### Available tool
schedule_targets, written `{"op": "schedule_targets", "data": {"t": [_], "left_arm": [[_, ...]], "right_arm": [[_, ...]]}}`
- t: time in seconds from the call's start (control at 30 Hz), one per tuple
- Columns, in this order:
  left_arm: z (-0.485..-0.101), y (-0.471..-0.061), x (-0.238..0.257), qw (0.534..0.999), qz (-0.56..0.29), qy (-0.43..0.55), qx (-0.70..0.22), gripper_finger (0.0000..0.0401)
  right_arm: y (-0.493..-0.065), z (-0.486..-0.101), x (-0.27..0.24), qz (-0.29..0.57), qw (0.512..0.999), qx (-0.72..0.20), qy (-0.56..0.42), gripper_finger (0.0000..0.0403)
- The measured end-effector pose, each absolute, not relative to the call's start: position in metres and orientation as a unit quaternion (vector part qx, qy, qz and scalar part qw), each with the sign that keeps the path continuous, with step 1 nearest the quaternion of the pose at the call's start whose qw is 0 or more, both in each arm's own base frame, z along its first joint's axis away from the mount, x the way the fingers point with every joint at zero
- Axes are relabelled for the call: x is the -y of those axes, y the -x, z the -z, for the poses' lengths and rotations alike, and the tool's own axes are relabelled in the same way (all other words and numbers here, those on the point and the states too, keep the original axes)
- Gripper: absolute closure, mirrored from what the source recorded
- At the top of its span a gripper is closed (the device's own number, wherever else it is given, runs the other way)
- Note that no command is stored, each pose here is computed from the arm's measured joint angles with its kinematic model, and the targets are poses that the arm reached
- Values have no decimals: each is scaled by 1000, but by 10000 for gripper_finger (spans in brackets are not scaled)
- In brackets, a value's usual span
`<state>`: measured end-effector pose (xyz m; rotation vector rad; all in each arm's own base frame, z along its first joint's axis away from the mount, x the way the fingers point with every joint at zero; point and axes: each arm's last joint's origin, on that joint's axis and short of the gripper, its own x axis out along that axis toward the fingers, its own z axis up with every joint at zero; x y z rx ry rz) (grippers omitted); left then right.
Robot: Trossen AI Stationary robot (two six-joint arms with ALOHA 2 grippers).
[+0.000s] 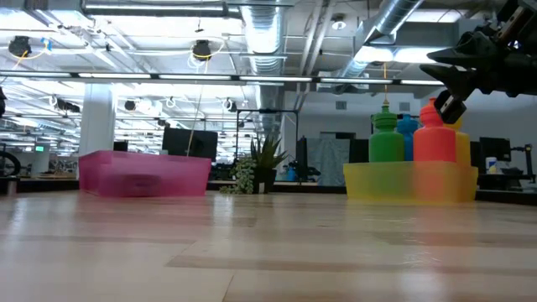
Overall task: Pick & Place Food Item
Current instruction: Put the yellow pear into the transparent bin
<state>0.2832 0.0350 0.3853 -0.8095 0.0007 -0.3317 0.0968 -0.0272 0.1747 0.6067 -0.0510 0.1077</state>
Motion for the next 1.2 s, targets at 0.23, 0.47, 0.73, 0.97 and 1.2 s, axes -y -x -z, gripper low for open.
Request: {"op": "schedule_targets", "data": {"t": [0.23, 0.47, 0.73, 0.97, 1.2], "left_arm": [[-442, -208, -7, 895, 246, 361, 89, 125], [-461, -159, 12, 869, 301, 377, 108, 125], [-440, -147, 67, 793, 345, 495, -86, 125], [-403, -149, 130, 754, 315, 507, -273, 124], [-363, -154, 183, 747, 278, 456, -396, 124]], "right_arm": [[-97, -175, 27, -53, 953, 25, -299, 337], [-97, -175, 27, -53, 953, 25, -299, 337], [-97, -175, 27, -53, 953, 25, -299, 337], [-97, -175, 27, -53, 953, 25, -299, 337], [-97, -175, 27, -53, 953, 25, -299, 337]]}}
